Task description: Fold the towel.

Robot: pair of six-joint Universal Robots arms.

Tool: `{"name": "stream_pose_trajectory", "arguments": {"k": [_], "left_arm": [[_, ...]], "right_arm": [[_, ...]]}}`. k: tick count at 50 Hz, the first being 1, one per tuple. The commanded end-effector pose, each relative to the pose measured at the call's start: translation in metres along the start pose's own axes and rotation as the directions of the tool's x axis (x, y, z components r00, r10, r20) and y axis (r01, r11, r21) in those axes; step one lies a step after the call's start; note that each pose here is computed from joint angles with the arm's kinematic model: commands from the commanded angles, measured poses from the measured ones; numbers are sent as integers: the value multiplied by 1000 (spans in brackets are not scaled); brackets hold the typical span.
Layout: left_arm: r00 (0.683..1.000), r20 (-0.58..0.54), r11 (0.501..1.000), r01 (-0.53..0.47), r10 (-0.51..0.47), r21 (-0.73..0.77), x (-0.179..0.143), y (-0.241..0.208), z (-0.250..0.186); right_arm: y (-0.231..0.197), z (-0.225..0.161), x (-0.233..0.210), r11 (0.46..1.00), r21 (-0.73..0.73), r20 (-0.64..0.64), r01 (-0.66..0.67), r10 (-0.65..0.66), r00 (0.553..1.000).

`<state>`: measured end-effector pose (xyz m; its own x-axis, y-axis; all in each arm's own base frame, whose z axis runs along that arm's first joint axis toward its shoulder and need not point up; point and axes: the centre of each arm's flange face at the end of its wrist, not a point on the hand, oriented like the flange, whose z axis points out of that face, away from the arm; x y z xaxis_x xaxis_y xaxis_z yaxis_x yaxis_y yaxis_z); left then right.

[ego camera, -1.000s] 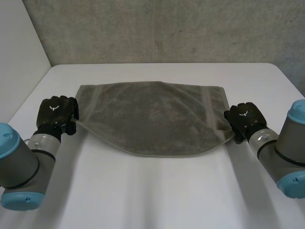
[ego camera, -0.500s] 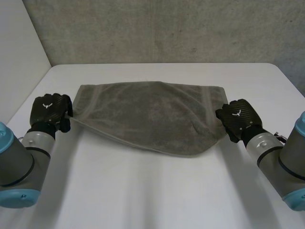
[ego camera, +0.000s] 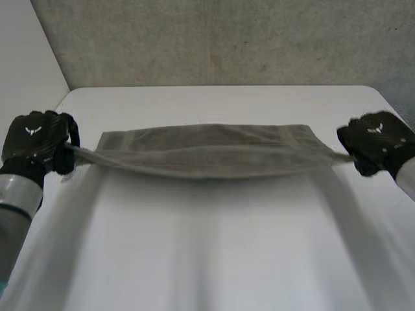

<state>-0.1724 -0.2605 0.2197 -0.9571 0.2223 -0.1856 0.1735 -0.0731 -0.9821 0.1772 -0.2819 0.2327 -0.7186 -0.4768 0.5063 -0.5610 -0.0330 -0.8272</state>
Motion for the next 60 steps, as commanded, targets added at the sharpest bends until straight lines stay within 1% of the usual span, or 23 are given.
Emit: {"name": "stream_pose_trajectory", "arguments": {"k": [1, 3, 5, 8, 10, 14, 16, 17, 18, 19, 22, 23, 24, 25, 27, 28, 30, 32, 33, 35, 43, 52, 60], "left_arm": [[997, -72, 997, -20, 15, -71, 6, 2, -37], [997, -76, 996, -39, 33, -82, 5, 2, -44], [994, -82, 991, -86, 78, -101, 3, 0, -53], [992, -85, 989, -105, 97, -100, 1, -1, -54], [989, -92, 989, -120, 112, -84, 0, -4, -51], [989, -85, 991, -124, 120, -46, -5, -11, -39], [988, -103, 991, -119, 113, -54, -3, -2, -17], [988, -103, 991, -119, 113, -55, -3, -2, -16], [987, -121, 991, -118, 110, -61, 0, 4, -4], [983, -150, 991, -117, 107, -63, 7, 7, 8], [979, -175, 991, -117, 103, -71, 14, 12, 21], [976, -196, 988, -120, 100, -94, 23, 22, 32], [976, -195, 986, -122, 98, -114, 29, 31, 45], [976, -195, 986, -122, 98, -114, 29, 31, 45], [985, -137, 980, -127, 106, -156, 27, 47, 73], [985, -137, 980, -127, 106, -156, 27, 48, 73], [988, -105, 977, -127, 110, -170, 26, 54, 85], [991, -68, 974, -127, 116, -188, 25, 67, 107], [991, -68, 974, -127, 116, -188, 25, 67, 107], [990, -79, 973, -130, 117, -193, 33, 76, 122], [985, -113, 973, -146, 127, -180, 56, 83, 145], [988, -48, 959, -156, 149, -237, 59, 86, 143], [989, -39, 950, -147, 142, -274, 51, 66, 115]], "right_arm": [[24, -36, 9, 966, -245, 130, 86, -55, 990], [21, -45, 11, 958, -264, 160, 108, -67, 985], [4, -59, 12, 968, -228, 213, 103, -54, 976], [-4, -60, 14, 979, -185, 225, 87, -43, 973], [-11, -57, 22, 992, -117, 218, 40, -13, 976], [-11, -47, 29, 997, -82, 199, -3, 19, 980], [-4, -18, 30, 998, -55, 198, -12, 23, 980], [-4, -18, 30, 998, -55, 198, -12, 23, 980], [-1, 0, 29, 998, -60, 191, -8, 19, 981], [3, 17, 27, 996, -93, 175, -2, 19, 984], [9, 33, 26, 991, -137, 152, 10, 11, 988], [14, 48, 26, 985, -171, 130, 26, -3, 992], [20, 63, 23, 979, -201, 114, 42, -19, 993], [20, 63, 23, 979, -202, 114, 42, -19, 993], [35, 93, 12, 967, -247, 105, 62, -37, 994], [35, 93, 12, 967, -248, 105, 62, -37, 994], [44, 115, 8, 964, -258, 89, 65, -43, 995], [46, 124, 7, 966, -249, 79, 64, -45, 996], [46, 124, 7, 967, -249, 79, 64, -45, 996], [49, 137, 9, 971, -235, 57, 46, -33, 998], [50, 162, 4, 979, -200, 3, -40, 41, 999], [42, 167, -9, 975, -220, -65, -37, 23, 998], [17, 130, -6, 980, -193, -56, -55, 45, 997]]}}
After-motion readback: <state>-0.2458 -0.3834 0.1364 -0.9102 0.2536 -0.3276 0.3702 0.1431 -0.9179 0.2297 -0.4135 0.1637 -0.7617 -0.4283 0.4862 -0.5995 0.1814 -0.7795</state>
